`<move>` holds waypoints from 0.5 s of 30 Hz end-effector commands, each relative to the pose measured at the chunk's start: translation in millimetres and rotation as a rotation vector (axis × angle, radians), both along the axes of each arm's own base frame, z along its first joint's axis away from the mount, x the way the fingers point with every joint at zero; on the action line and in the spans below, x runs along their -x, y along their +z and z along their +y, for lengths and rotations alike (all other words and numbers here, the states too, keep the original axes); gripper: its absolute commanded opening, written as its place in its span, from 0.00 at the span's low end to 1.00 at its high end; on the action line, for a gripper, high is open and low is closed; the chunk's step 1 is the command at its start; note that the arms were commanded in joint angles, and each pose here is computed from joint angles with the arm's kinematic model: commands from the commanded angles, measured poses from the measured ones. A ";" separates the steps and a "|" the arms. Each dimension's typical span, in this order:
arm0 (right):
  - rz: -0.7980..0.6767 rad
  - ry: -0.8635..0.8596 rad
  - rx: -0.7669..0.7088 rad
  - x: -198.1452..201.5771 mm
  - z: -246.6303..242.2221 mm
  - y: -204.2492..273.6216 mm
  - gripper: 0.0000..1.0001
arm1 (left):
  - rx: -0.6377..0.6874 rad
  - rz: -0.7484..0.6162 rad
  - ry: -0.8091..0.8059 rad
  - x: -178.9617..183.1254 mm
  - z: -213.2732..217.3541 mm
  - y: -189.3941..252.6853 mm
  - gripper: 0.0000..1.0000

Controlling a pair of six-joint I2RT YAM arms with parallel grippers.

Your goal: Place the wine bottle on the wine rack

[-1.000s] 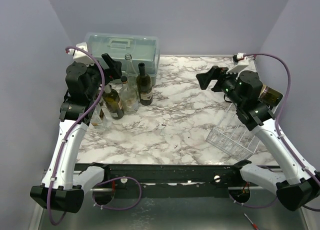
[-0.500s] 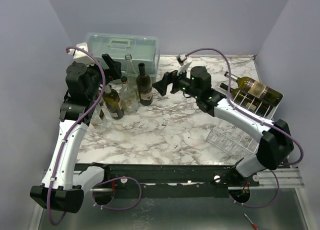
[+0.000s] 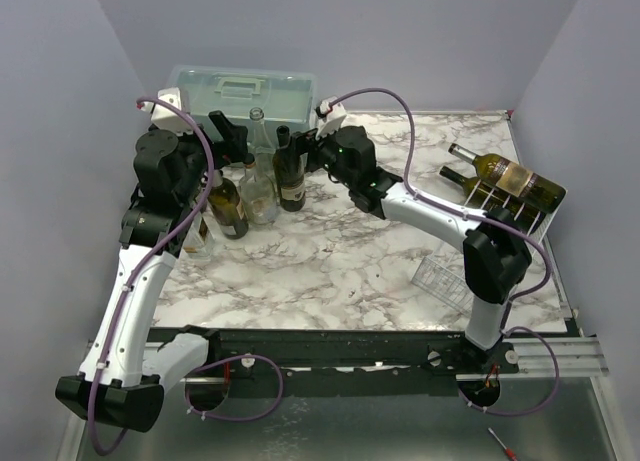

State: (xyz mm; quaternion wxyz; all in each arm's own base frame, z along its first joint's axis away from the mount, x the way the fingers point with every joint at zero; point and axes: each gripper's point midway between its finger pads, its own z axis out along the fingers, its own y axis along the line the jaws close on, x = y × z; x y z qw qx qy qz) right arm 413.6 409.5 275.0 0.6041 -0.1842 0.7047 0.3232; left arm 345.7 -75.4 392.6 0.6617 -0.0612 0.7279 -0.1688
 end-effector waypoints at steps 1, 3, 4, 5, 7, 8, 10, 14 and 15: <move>-0.065 -0.070 -0.009 -22.6 6.3 14.3 0.88 | -0.016 -0.010 0.003 7.1 -1.5 2.1 0.99; -0.066 -0.075 0.011 -26.8 11.6 9.8 0.85 | -0.016 -0.009 -0.004 8.1 -3.8 2.1 0.99; -0.071 -0.079 0.017 -28.1 13.4 8.6 0.84 | -0.018 -0.011 -0.005 8.5 -4.2 2.5 0.99; -0.077 -0.090 0.020 -30.2 14.1 6.7 0.84 | -0.018 -0.012 -0.004 9.0 -4.4 2.9 0.99; -0.089 -0.101 0.025 -31.6 17.3 3.8 0.82 | -0.022 -0.015 0.000 10.1 -4.3 3.7 0.99; -0.094 -0.110 0.028 -33.4 18.3 2.3 0.81 | -0.022 -0.015 0.000 10.5 -4.7 3.8 0.99; -0.099 -0.114 0.042 -34.4 23.1 -2.6 0.80 | -0.022 -0.016 -0.003 11.3 -6.1 4.2 0.99; -0.099 -0.150 0.072 -37.6 29.3 -11.1 0.74 | -0.019 -0.021 -0.012 13.6 -8.6 5.8 0.99; -0.103 -0.153 0.077 -37.9 30.4 -11.9 0.73 | -0.019 -0.023 -0.013 14.1 -9.0 6.4 0.99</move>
